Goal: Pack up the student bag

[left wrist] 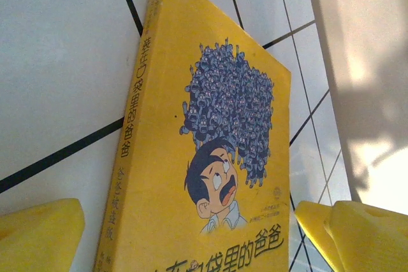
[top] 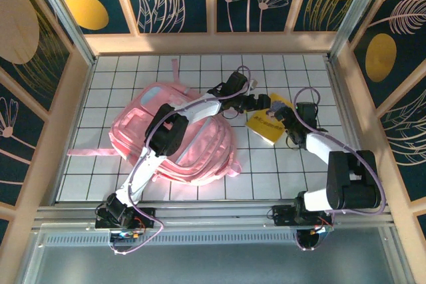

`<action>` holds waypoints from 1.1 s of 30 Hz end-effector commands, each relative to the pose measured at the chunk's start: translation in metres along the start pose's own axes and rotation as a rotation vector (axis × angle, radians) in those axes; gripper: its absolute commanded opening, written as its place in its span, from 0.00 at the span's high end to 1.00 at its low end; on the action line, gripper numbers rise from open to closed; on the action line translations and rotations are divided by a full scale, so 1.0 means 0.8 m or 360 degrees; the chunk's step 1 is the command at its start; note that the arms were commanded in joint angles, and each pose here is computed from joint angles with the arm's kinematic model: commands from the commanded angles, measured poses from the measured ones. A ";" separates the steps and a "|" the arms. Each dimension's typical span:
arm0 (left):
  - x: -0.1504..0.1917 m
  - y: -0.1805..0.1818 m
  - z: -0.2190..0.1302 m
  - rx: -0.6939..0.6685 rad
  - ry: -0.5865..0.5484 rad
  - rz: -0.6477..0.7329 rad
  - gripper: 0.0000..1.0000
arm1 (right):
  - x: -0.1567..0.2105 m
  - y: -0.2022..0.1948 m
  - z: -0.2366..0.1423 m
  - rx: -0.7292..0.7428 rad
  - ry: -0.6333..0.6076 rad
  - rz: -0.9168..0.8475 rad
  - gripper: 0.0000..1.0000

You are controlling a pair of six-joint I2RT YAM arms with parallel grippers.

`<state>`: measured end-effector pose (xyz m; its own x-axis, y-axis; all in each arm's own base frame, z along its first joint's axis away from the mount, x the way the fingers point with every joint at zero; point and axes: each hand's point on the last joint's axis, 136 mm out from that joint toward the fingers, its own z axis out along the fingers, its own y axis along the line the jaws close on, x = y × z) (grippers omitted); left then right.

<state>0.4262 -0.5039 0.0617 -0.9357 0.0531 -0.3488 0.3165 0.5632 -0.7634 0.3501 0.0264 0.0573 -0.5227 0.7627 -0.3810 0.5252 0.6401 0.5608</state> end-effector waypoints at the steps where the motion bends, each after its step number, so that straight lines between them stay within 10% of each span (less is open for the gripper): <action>1: 0.033 0.026 0.002 -0.0128 0.0110 -0.0070 0.01 | -0.008 -0.009 0.003 0.0040 -0.0024 0.0021 0.08; 25: 0.079 0.004 -0.004 -0.0003 0.0198 -0.0014 0.01 | 0.011 0.094 0.014 -0.0434 0.0314 -0.0052 0.52; 33: 0.081 0.010 -0.005 -0.0039 0.0195 0.0001 0.01 | 0.009 0.106 -0.002 -0.0406 0.0289 -0.0122 0.48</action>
<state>0.3984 -0.4932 0.0605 -0.9304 0.0796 -0.3577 0.3393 0.5558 -0.7589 0.3890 0.0562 0.0755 -0.6172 0.7254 -0.3048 0.4170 0.6301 0.6551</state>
